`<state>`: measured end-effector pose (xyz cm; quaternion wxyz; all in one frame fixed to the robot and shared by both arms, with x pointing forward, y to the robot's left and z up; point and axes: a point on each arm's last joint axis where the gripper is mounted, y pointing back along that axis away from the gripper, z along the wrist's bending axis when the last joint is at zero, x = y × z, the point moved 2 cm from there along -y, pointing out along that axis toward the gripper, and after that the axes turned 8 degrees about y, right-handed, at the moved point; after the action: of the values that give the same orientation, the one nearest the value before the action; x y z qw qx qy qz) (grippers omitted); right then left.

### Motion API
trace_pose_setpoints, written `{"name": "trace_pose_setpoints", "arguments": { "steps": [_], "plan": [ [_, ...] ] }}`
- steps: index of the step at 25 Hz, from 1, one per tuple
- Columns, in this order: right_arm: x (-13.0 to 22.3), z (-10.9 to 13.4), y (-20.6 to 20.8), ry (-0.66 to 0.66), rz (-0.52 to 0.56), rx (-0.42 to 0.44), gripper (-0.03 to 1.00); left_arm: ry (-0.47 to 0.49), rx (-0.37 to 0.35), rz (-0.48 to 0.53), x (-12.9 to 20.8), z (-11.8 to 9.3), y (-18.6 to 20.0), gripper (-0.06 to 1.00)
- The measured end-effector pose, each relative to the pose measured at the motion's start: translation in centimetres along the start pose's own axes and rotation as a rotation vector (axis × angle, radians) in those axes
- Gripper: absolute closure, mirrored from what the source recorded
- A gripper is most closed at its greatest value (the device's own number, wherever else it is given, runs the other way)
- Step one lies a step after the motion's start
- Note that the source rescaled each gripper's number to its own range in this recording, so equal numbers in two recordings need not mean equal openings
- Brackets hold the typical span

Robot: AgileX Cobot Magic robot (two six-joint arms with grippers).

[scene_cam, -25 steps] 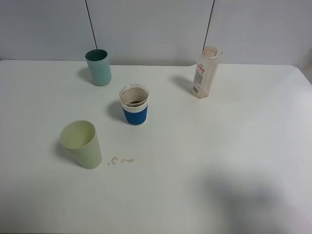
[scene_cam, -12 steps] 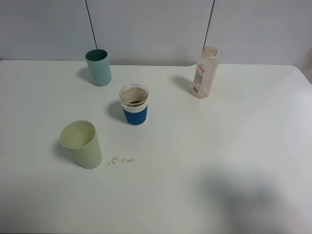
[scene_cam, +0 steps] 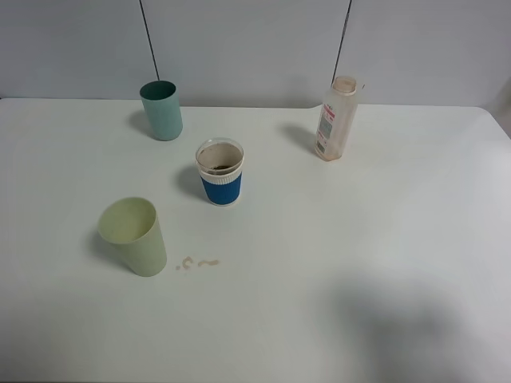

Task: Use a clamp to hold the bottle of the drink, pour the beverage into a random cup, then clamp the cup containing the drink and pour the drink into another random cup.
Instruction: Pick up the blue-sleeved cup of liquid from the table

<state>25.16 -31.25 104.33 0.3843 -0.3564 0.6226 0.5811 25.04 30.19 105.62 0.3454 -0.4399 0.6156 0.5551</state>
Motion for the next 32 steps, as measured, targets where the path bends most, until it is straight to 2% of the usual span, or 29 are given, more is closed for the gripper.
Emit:
{"name": "trace_pose_setpoints", "arguments": {
  "steps": [3, 5, 18, 32],
  "plan": [
    [0.0, 0.0, 0.0, 0.000, 0.000, 0.000, -0.03, 0.006, 0.053, -0.135, -1.6, -0.6, 0.2, 0.01],
    [0.0, 0.0, 0.0, 0.000, 0.000, 0.000, -0.03, 0.005, 0.071, -0.165, -2.2, -0.8, 0.0, 0.01],
    [0.0, 0.0, 0.0, 0.000, 0.000, 0.000, -0.03, 0.020, 0.063, -0.039, -3.9, -1.3, -3.8, 0.01],
    [0.0, 0.0, 0.0, 0.000, 0.000, 0.000, -0.03, 0.022, 0.072, -0.114, -4.8, -1.4, -3.8, 0.01]
  ]
}}
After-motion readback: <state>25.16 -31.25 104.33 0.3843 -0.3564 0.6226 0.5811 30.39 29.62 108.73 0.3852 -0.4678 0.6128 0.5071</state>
